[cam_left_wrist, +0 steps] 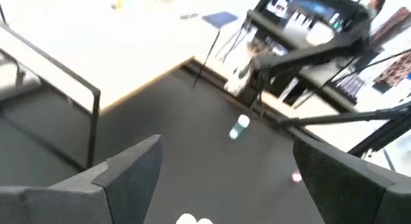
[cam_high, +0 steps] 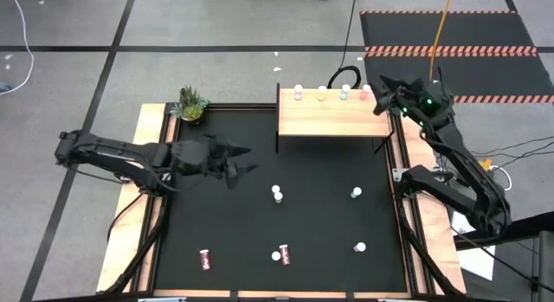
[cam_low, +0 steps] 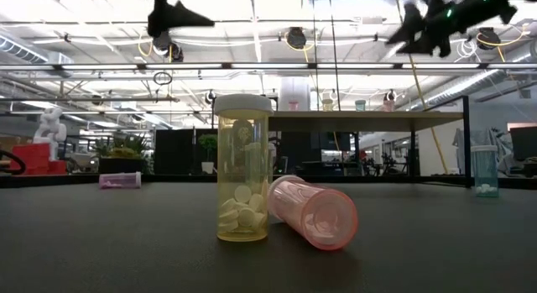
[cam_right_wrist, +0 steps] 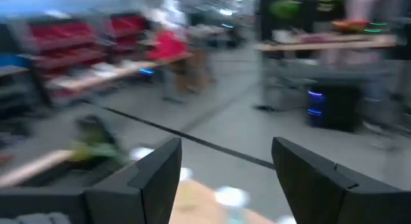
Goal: Pick and place medicine bottles onto shelf by color
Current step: Put the top left violet pill bottle on the shelf aligned with the other violet pill bottle
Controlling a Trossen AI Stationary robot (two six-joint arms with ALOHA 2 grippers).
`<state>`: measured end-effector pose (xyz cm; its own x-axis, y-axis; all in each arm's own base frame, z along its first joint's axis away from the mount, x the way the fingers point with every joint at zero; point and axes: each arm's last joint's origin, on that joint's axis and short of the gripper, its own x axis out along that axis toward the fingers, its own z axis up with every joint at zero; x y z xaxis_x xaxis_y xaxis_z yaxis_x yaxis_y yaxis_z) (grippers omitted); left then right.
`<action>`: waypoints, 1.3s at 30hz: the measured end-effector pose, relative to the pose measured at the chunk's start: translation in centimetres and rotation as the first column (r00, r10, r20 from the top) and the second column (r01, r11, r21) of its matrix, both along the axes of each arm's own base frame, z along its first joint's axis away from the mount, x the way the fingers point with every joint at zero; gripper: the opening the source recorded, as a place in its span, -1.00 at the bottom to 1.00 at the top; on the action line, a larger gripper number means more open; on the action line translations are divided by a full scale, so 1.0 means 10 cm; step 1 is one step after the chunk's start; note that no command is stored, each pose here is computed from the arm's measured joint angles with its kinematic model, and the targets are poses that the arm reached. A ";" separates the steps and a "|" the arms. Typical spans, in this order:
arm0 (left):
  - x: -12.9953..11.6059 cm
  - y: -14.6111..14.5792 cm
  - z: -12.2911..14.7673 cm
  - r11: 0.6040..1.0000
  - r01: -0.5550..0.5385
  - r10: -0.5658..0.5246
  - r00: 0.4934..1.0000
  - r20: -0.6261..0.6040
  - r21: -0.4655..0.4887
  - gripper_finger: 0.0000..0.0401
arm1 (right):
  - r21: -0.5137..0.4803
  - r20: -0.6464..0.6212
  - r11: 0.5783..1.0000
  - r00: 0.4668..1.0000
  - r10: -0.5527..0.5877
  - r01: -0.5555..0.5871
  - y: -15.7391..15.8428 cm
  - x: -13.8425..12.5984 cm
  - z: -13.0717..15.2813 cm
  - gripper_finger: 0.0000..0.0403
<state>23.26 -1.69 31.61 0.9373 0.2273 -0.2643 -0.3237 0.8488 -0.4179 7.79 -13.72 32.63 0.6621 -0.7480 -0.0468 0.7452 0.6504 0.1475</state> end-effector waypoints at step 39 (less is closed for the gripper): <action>-0.31 0.87 -0.98 0.970 -0.243 0.096 0.480 -0.872 -0.027 0.14 | 0.123 -0.176 0.846 0.827 0.533 -0.519 1.44 1.21 0.23 -0.10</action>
<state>20.19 6.98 21.83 0.1720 0.2506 -0.9527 -0.7139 0.6981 0.0547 19.91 0.68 34.94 0.9260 -0.2790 -0.2541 0.3106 0.9459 0.0933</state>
